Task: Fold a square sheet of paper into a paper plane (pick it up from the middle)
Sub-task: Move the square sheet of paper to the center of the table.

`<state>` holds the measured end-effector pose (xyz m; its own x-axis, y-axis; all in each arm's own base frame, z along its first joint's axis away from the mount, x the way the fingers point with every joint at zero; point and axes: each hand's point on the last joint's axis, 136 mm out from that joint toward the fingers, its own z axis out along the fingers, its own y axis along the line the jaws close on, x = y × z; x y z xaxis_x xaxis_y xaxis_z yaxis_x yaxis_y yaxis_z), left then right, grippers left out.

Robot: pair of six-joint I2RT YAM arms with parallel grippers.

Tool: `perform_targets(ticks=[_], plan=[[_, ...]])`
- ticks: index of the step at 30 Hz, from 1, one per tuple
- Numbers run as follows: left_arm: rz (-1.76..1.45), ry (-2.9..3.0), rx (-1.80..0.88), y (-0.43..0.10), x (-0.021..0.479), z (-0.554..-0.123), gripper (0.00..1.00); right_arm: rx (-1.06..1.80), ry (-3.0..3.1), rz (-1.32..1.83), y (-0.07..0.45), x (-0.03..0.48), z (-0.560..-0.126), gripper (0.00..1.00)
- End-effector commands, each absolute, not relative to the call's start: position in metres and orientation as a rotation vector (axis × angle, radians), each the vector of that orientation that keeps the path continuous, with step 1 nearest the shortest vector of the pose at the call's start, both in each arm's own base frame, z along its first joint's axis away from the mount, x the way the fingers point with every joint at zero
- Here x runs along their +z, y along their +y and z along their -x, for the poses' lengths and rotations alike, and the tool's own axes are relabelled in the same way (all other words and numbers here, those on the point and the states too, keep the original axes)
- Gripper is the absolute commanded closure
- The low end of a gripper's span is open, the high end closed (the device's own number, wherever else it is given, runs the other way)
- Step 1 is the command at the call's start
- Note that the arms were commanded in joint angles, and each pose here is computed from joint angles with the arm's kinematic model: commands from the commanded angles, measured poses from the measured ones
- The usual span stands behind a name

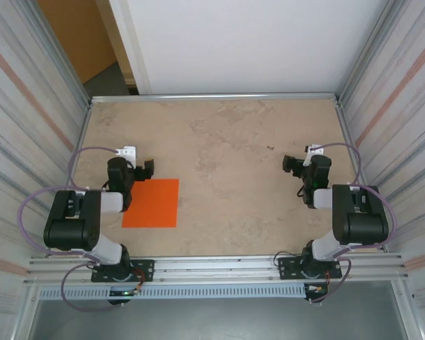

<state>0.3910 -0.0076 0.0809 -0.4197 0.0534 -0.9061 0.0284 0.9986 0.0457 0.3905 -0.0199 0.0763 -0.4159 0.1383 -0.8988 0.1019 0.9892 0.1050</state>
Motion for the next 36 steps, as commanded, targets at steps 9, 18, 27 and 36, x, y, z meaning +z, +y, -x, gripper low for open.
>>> perform_targets(ticks=[9,18,27,36], plan=[[-0.072,1.962,0.036,-0.007,0.091,-0.396,0.01,0.016,1.992,-0.143,-0.020,0.080,-0.395,0.01],[-0.073,1.968,0.027,-0.007,0.091,-0.396,0.01,0.015,1.991,-0.144,-0.020,0.080,-0.395,0.01],[-0.030,1.936,0.075,-0.001,0.099,-0.394,0.01,-0.008,1.997,-0.171,-0.024,0.087,-0.395,0.01],[0.120,1.945,0.007,0.004,0.174,-0.385,0.01,-0.006,2.109,-0.412,-0.030,0.152,-0.384,0.01]])
